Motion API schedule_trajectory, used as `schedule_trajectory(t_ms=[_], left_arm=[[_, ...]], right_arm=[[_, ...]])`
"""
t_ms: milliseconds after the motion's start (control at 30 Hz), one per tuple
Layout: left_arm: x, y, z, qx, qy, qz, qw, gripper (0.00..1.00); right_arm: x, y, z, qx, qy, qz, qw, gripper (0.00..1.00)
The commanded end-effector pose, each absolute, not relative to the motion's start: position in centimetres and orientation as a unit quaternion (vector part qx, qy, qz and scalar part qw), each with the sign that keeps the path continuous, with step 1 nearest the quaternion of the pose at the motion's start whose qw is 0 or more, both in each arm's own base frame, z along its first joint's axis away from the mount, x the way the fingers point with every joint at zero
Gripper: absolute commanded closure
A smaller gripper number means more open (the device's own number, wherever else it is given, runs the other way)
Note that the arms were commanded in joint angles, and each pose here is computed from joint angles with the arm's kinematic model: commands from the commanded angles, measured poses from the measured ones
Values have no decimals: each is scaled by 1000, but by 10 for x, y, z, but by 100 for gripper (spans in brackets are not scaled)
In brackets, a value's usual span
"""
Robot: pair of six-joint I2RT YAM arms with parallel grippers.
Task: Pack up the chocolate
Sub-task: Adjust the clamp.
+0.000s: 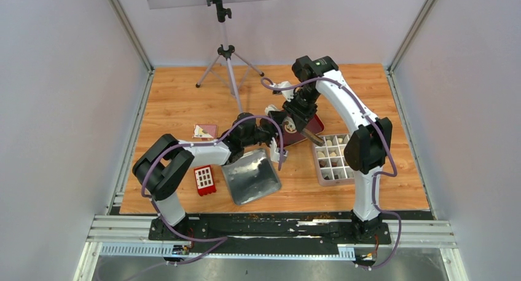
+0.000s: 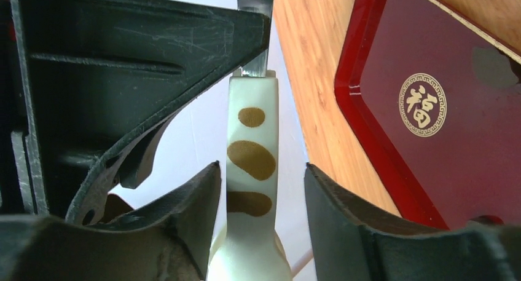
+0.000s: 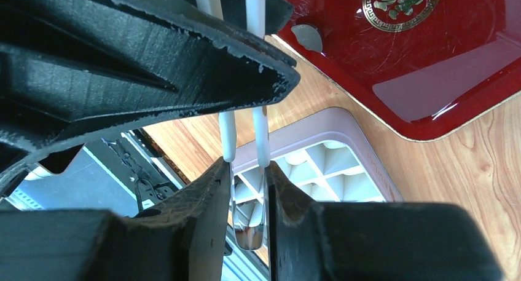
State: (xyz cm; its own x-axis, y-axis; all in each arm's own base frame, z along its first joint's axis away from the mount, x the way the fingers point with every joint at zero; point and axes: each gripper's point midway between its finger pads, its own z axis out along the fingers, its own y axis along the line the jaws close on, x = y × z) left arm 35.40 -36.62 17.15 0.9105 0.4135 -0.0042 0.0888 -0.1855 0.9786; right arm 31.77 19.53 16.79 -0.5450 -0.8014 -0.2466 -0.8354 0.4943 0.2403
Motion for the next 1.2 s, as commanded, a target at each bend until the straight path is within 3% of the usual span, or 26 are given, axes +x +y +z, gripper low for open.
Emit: schedule_trajectory(t_ms=[0,133,300,533,867,1067,1167], left_arm=[[360,-372,194,737,162,146,639,45],[364,-370,201,713,213,116,658,68],[376,-359,210,658,344,61,667,79],[370,-353,222,616,400,10,679,81],[360,-357,218,619,400,-20,676,82],[367,-353,219,606,416,-10,678,82],[369,-351,218,602,424,-8,677,79]], right_arm=[[301,194,193,-471,860,184,63,75],[299,195,194,-471,860,186,64,75],[299,195,205,-479,853,189,83,67],[295,191,195,-478,856,184,66,61],[314,178,200,-451,871,177,86,59],[298,180,195,-445,868,210,62,64],[298,181,196,-447,867,212,65,75]])
